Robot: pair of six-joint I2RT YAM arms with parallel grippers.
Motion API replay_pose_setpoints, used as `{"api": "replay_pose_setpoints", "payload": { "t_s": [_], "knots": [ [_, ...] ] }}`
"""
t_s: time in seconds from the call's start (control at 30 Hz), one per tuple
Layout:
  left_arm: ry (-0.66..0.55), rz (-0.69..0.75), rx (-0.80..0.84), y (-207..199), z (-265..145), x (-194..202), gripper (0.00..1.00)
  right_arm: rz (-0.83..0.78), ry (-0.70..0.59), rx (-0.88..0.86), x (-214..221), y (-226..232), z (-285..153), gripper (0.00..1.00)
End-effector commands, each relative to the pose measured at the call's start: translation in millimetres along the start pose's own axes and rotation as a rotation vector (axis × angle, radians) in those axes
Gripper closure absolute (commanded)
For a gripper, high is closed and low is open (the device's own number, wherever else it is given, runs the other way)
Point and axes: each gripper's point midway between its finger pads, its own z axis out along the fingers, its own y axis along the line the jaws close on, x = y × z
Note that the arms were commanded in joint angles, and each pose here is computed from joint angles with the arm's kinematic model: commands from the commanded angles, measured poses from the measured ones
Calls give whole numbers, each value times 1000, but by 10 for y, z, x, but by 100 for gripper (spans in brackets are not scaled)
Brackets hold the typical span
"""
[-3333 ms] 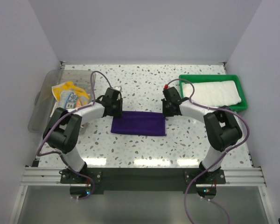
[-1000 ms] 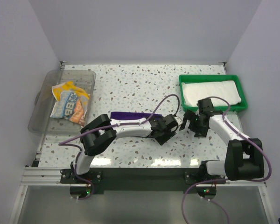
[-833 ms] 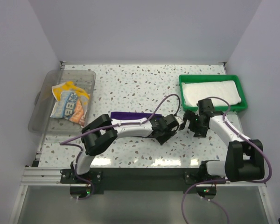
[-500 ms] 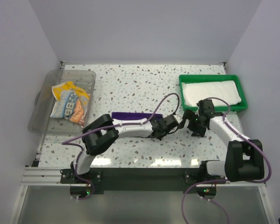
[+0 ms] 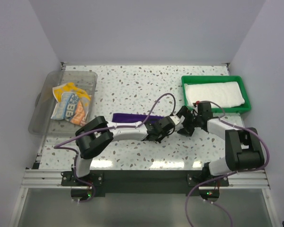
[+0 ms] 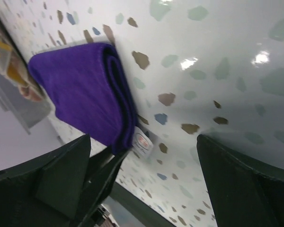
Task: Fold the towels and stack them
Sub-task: Neatly place the folded towel into the bin
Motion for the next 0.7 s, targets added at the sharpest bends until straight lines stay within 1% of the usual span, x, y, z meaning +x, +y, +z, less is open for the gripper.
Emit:
{"api": "replay_pose_setpoints", "payload": {
  "t_s": [0.0, 0.17, 0.37, 0.47, 0.67],
  "knots": [
    [-43, -41, 40, -20, -113, -106, 100, 58, 6, -58, 32, 80, 184, 2],
    [-49, -75, 40, -11, -126, -161, 100, 72, 56, -45, 248, 102, 398, 4],
    [-84, -115, 45, 16, -192, -294, 100, 92, 112, -34, 490, 57, 596, 10],
    [-96, -131, 53, 19, -216, -349, 100, 86, 121, -40, 503, 57, 649, 15],
    [-108, -143, 65, 2, -236, -419, 100, 61, 141, -44, 527, 83, 742, 28]
  ]
}}
